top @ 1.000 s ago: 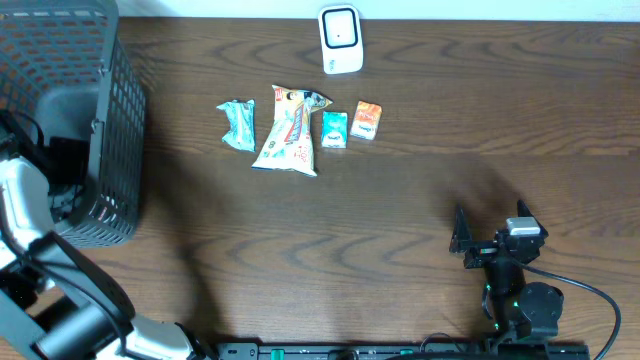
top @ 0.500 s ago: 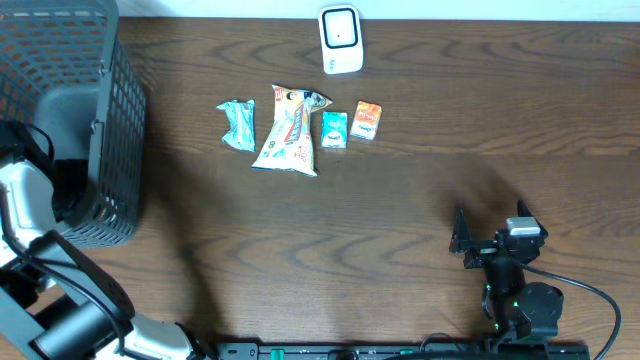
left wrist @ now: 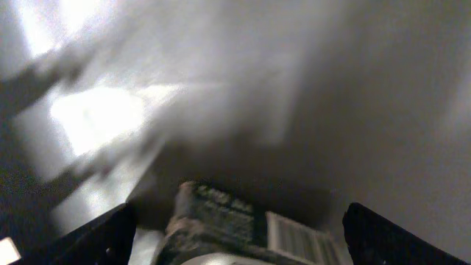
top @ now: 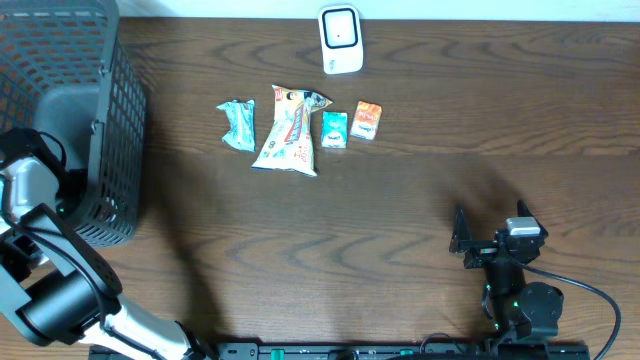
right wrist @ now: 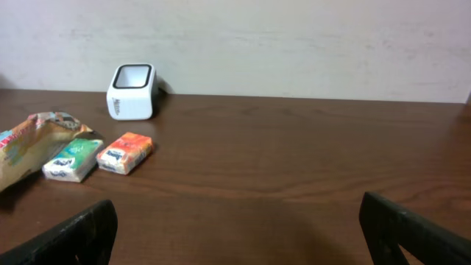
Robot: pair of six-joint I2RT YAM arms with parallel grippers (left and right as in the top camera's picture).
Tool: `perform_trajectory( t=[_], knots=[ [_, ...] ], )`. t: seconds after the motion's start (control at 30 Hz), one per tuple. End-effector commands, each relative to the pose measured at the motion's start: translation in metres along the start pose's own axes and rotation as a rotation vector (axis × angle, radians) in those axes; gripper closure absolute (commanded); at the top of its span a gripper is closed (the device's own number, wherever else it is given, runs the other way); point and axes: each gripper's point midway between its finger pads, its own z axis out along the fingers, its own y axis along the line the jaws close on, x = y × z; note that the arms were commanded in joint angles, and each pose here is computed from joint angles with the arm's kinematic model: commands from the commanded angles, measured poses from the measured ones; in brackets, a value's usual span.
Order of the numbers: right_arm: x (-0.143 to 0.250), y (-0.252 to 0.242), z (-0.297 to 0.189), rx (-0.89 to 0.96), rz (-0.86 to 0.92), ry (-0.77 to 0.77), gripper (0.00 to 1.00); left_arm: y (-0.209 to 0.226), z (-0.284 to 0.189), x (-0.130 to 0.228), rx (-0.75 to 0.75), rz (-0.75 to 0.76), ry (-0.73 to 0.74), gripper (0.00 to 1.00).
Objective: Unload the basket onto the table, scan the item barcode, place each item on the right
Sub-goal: 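Reach the left gripper into the basket and grasp the green ointment tin, then lift the ointment tin out and place it below the orange pack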
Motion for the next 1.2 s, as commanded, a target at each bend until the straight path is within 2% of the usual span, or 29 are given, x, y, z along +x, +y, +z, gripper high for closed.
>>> perform_trajectory(
  t=[0.0,0.1,0.33,0.37,0.43,0.7,0.8,0.9,1.03,1.17],
  knots=[
    [0.001,0.001,0.0,-0.004,0.0,0.0,0.01,-0.01,0.013,0.012,0.058,0.077,0.077,0.13],
    [0.001,0.001,0.0,-0.004,0.0,0.0,0.01,-0.019,0.012,0.016,0.105,0.101,0.102,0.21],
    [0.001,0.001,0.0,-0.004,0.0,0.0,0.01,-0.019,0.012,0.016,0.103,0.101,0.101,0.25],
    [0.001,0.001,0.0,-0.004,0.0,0.0,0.01,-0.018,0.012,0.016,0.102,0.101,0.102,0.23],
    [0.001,0.001,0.0,-0.004,0.0,0.0,0.01,-0.017,0.012,0.017,0.098,0.101,0.106,0.03],
    [0.001,0.001,0.0,-0.004,0.0,0.0,0.01,-0.007,0.012,0.025,0.057,0.121,0.143,0.01],
    [0.001,0.001,0.0,-0.004,0.0,0.0,0.01,-0.005,0.012,0.027,0.054,0.153,0.147,0.17],
    [0.001,0.001,0.0,-0.005,0.0,0.001,0.01,-0.005,0.012,0.027,0.055,0.177,0.146,0.2],
    [0.001,0.001,0.0,-0.004,0.0,0.0,0.01,-0.005,0.012,0.027,0.056,0.182,0.146,0.33],
    [0.001,0.001,0.0,-0.004,0.0,0.0,0.01,-0.005,0.012,0.026,0.057,0.182,0.146,0.38]
  ],
)
